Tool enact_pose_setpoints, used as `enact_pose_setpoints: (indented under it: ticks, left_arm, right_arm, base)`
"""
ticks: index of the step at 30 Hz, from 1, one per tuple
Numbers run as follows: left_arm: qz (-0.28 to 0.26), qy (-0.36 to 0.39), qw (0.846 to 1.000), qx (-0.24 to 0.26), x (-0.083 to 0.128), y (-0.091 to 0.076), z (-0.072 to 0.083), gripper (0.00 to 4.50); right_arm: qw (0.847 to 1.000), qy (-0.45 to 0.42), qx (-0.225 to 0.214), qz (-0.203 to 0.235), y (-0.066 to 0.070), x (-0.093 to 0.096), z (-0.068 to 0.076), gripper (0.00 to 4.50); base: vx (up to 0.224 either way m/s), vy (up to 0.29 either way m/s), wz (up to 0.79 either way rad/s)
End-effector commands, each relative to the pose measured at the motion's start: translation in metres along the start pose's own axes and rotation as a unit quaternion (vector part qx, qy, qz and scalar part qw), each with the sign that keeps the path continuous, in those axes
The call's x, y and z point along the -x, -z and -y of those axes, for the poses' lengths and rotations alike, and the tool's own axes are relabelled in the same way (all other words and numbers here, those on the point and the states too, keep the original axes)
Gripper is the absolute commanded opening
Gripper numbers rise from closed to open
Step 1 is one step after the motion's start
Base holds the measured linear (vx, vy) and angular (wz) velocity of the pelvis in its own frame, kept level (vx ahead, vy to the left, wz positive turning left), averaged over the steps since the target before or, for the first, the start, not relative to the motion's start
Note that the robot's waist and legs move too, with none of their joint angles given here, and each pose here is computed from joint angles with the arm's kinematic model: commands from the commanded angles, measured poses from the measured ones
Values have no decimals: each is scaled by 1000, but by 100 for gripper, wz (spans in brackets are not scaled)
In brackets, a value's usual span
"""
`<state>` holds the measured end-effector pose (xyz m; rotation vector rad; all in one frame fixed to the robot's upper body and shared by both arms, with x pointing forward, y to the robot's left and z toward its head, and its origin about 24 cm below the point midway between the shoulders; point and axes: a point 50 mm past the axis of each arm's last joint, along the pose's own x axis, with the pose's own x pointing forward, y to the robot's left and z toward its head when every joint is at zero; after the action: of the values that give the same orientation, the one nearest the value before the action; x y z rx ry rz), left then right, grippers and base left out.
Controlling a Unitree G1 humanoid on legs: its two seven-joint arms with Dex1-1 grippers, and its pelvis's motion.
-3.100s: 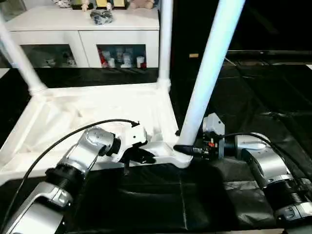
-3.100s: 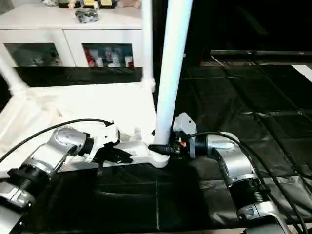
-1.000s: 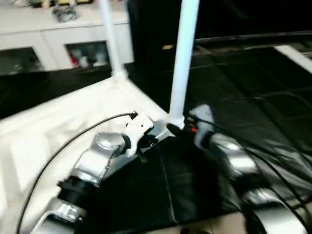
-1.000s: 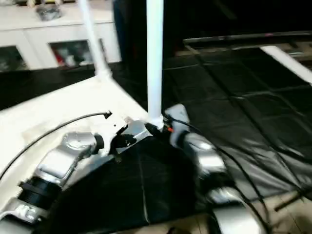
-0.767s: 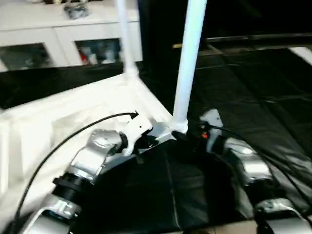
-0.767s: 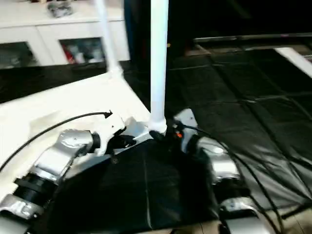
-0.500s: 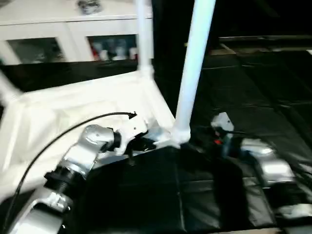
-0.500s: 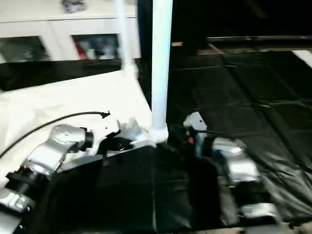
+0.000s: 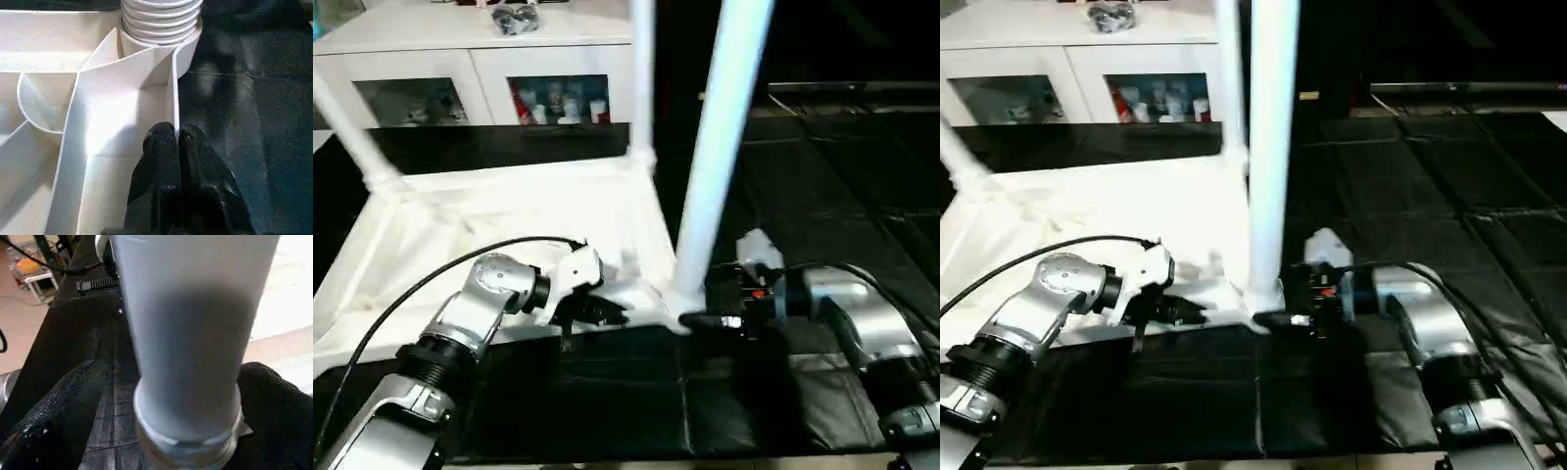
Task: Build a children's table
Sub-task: Rotate leg to tighten
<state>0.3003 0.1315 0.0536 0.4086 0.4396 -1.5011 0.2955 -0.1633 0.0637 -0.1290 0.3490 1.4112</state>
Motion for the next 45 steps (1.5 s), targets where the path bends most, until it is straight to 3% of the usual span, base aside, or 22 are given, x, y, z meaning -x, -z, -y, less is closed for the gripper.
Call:
enact_pose_setpoints:
  ticks: [1, 19, 27, 32, 34, 40, 43, 45]
  left_arm:
    - [10, 31, 999, -31, -4, -9, 3, 0]
    - [0, 34, 999, -37, -3, -5, 3, 0]
    - [11, 18, 1000, -16, -3, -5, 0, 0]
    - [23, -47, 999, 14, -5, -7, -10, 0]
    - [38, -117, 991, 43, -10, -11, -21, 0]
    - [92, -194, 972, 97, -19, -28, -29, 0]
    - [105, -245, 956, 123, -25, -38, -34, 0]
    - [120, -278, 943, 141, -30, -47, -36, 0]
  right_arm:
    - [1000, -11, 10, -7, -4, -1, 3, 432]
    - [999, -36, -6, -11, 1, -3, 0, 279]
    - [999, -37, -26, -5, 6, -6, -4, 272]
    - [997, -3, -68, 36, 11, -12, -5, 270]
    - [991, 63, -96, 72, 18, -22, -4, 270]
    - [963, 198, -158, 94, 31, -43, 5, 268]
    - [936, 264, -202, 111, 31, -58, 14, 267]
    - [911, 307, -243, 133, 25, -71, 21, 266]
  base:
    - [0, 0, 0]
    - [0, 0, 0]
    - [0, 0, 0]
    - [0, 0, 0]
    - [0, 0, 0]
    - [0, 0, 0]
    - [0, 0, 0]
    - [0, 0, 0]
